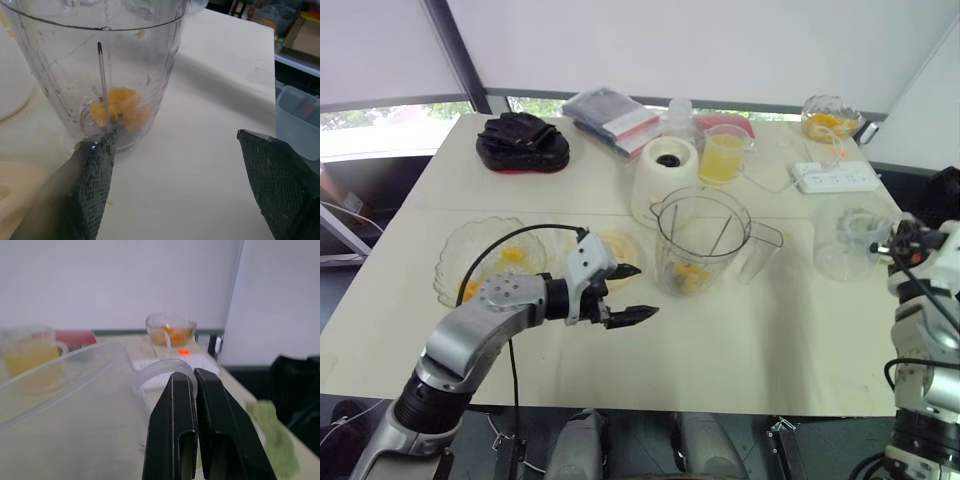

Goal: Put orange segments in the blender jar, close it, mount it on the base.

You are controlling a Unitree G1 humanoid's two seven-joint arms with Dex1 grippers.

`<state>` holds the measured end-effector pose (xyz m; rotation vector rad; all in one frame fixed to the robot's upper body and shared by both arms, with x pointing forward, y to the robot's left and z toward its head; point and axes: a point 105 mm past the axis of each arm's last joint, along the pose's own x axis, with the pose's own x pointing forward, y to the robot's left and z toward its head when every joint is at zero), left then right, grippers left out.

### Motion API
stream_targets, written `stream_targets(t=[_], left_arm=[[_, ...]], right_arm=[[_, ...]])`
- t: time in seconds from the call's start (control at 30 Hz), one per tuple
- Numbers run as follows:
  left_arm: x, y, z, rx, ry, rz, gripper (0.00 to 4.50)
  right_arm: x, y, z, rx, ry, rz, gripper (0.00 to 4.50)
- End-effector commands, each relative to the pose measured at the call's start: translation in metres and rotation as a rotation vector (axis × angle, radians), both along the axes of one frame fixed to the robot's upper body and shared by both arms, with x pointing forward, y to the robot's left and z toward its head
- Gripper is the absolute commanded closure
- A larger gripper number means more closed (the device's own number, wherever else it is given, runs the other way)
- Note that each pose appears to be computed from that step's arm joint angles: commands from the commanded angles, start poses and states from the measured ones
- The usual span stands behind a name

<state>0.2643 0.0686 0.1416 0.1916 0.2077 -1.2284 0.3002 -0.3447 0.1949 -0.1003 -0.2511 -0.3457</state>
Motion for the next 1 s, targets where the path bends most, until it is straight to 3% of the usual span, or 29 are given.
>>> stream_targets(t=[0.03,0.23,0.47,0.67,1.0], left_arm=[[0.001,-0.003,0.008,-0.015,-0.037,-0.026,0.53],[0.006,-0.007,0.008,-0.021,-0.049,-0.042,0.53],[0.010,-0.009,0.007,-0.025,-0.062,-0.042,0.53],[0.011,-0.010,0.005,-0.029,-0.067,-0.034,0.53],[0.012,-0.010,0.006,-0.029,-0.076,-0.018,0.53]], right_arm=[[-0.003,0.007,0.056,-0.124,-0.127,0.025,4.47],[0.009,0.025,0.115,-0.226,-0.230,0.101,4.47],[0.022,0.061,0.152,-0.287,-0.276,0.232,4.47],[0.029,0.099,0.160,-0.397,-0.268,0.356,4.47],[0.022,0.137,0.150,-0.612,-0.240,0.463,4.47]])
